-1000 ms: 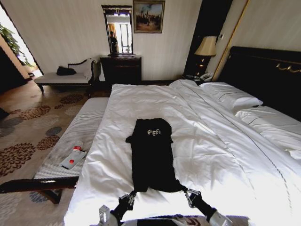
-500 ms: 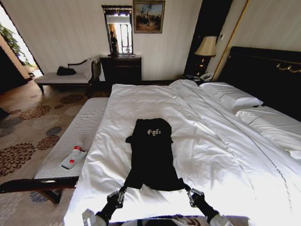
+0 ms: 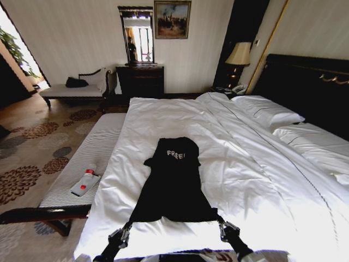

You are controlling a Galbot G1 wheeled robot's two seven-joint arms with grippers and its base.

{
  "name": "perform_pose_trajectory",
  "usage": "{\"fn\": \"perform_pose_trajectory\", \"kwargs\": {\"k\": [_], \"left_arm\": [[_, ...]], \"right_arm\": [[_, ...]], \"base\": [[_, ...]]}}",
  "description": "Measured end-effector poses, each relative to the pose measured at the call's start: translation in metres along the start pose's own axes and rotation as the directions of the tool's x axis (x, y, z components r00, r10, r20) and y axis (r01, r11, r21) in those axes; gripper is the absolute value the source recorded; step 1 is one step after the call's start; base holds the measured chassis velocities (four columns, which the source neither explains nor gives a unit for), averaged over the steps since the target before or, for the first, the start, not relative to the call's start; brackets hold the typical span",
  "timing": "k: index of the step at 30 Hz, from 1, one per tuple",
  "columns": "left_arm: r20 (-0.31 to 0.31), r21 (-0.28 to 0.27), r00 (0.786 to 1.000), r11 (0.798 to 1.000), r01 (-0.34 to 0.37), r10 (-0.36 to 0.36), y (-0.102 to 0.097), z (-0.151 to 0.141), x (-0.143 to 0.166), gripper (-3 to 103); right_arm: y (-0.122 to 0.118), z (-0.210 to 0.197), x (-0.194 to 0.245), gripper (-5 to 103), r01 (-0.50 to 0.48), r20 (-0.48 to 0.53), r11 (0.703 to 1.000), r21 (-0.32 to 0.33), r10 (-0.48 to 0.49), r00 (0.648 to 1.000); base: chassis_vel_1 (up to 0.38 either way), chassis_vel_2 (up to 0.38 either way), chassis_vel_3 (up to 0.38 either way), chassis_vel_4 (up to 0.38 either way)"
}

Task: Fold the clothes on the bed.

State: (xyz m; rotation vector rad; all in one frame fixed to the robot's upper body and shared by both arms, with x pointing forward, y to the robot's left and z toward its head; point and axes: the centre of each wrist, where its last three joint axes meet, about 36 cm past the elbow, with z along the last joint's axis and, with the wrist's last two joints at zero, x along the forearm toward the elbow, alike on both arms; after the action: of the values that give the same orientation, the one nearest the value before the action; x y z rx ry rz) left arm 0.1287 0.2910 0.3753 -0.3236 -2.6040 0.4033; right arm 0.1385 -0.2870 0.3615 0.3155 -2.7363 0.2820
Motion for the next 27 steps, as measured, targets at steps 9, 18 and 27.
{"fn": "perform_pose_trajectory", "kwargs": {"k": [9,18,27], "left_arm": [[0.006,0.007,0.999,0.999,0.032,-0.032,0.008,-0.002,-0.003,0],[-0.010,-0.003,0.999,0.999,0.035,-0.035,0.007,0.000,0.005,0],[-0.048,-0.019,0.998,0.999,0.035,-0.035,0.000,0.013,0.024,0]], "right_arm": [[0.024,-0.015,0.020,0,-0.088,-0.133,0.996,0.015,0.089,0.987],[0.030,-0.003,0.014,0,-0.091,-0.156,0.995,0.027,0.094,0.983],[0.034,-0.001,0.019,0,-0.071,-0.176,0.997,0.042,0.077,0.981]], "base": [[0.000,0.000,0.000,0.000],[0.000,0.000,0.000,0.000],[0.000,0.000,0.000,0.000]]}}
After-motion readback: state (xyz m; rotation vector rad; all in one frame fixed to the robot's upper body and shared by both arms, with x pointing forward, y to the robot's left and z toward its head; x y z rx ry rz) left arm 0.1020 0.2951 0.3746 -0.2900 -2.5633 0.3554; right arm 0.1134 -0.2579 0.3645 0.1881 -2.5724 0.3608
